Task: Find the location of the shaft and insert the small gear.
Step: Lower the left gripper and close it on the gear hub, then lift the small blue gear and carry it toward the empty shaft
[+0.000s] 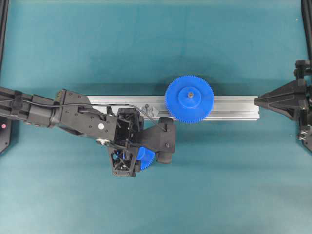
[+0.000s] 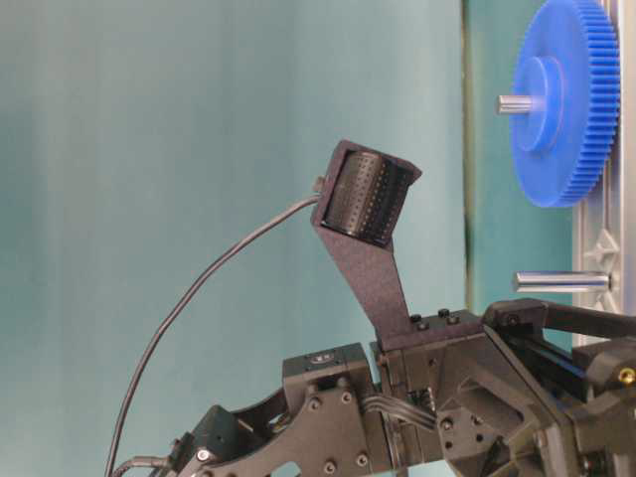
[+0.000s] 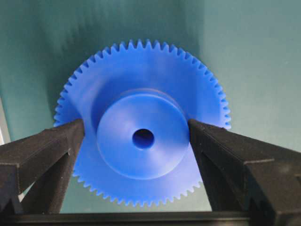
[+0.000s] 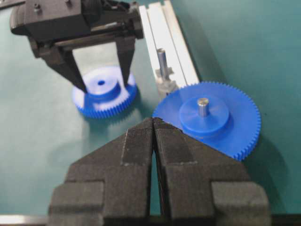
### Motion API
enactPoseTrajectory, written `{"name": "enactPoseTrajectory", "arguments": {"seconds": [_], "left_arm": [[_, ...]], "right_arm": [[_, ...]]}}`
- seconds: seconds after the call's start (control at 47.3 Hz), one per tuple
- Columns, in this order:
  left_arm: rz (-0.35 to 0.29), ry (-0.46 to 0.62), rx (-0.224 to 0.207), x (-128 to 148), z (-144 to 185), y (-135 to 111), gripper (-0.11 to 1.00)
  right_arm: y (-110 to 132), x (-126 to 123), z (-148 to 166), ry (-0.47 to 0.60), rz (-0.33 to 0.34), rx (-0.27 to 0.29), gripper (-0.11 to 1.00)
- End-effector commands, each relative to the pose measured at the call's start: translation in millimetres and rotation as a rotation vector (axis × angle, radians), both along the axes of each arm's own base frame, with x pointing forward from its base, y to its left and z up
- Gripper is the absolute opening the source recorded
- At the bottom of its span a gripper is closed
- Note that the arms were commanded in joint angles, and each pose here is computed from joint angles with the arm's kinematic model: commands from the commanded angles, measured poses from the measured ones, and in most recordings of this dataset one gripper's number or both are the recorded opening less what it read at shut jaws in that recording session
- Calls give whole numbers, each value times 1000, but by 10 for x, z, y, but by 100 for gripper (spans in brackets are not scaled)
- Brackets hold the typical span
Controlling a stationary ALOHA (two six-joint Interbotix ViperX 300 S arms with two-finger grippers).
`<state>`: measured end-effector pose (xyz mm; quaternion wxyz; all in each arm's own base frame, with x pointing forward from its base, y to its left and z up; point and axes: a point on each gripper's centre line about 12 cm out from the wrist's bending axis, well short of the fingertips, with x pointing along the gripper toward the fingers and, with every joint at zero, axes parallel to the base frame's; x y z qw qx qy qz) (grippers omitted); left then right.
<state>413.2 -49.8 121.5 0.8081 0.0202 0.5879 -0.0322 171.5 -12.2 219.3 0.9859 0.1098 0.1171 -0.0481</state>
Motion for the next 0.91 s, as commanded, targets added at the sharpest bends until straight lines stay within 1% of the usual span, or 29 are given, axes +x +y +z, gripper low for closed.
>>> {"name": "enactPoseTrajectory", "arguments": {"seconds": [0.0, 0.169, 0.275, 0.317, 0.381, 0.444, 0.486, 0.888], "left_arm": [[-3, -24, -2, 36, 75, -16, 93], [-2, -11, -1, 27, 37, -15, 92], [-1, 8, 1, 15, 10, -13, 89], [-1, 15, 2, 8, 2, -12, 87], [-3, 23, 3, 1, -7, -19, 79], [-2, 27, 5, -4, -8, -11, 68], [-5, 30, 5, -8, -9, -17, 64], [-9, 33, 8, -5, 7, -10, 64]], "right_arm": [[-7, 19, 35, -8, -5, 8, 1], [-7, 17, 34, -10, -5, 8, 1], [-7, 18, 31, -8, -5, 8, 1], [-7, 18, 29, -7, -5, 8, 1], [-7, 20, 37, -10, -5, 8, 1], [-7, 19, 35, -8, -5, 8, 1], [-7, 20, 37, -10, -5, 8, 1], [-7, 18, 38, -10, -5, 8, 1]]}}
